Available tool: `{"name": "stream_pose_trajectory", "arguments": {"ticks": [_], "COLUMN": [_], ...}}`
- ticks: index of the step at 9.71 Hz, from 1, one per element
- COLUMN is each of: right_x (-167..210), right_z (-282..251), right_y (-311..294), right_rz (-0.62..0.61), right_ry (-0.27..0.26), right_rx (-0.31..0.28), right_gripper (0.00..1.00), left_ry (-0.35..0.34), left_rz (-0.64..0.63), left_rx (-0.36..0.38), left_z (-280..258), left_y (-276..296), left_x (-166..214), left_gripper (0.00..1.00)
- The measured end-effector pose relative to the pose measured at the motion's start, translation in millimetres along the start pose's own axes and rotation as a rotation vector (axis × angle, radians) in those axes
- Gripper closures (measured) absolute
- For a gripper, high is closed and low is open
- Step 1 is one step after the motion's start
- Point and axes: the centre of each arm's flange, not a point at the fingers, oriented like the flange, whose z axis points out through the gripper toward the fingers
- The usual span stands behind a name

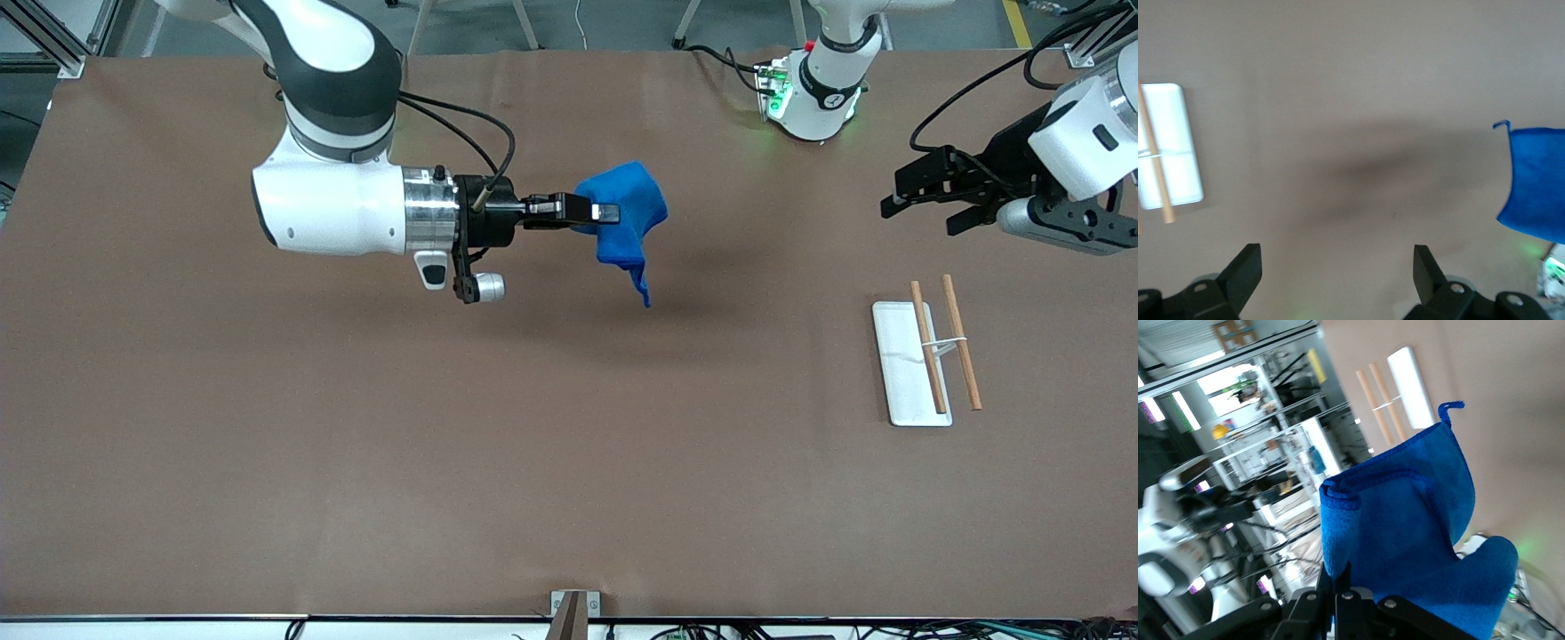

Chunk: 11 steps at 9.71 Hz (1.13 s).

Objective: Right arm passes towel to left arm to hang
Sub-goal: 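Hold the towel up while the left gripper reaches and grasps it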

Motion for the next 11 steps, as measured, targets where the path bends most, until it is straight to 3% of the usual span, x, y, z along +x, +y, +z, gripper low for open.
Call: {"name": "stream_pose_trajectory", "arguments": {"ticks": [3, 6, 9, 11], "right_x": [5, -9, -22, -24], "right_z": [19, 41, 55, 59], "right_y": [37, 43, 39, 40], "right_rz": [-0.053, -0.045, -0.023, -0.024], "right_ry": [-0.043, -0.066, -0.089, -0.094], "right_rx": [0.201, 0.326, 0.377, 0.378], "right_gripper": [0.97, 0.97, 0.97, 0.97], "left_ry": [-0.071, -0.145, -0.181, -0.130], "left_rz": [0.043, 0.023, 0.028, 0.055], "left_rx": [-0.258, -0.539, -0.774, -0.897], "left_z": [46, 106, 170, 206], "left_y": [-5, 1, 11, 24], "left_x": [0, 8, 18, 14], "left_gripper": [0.00, 0.04, 0.05, 0.06]}}
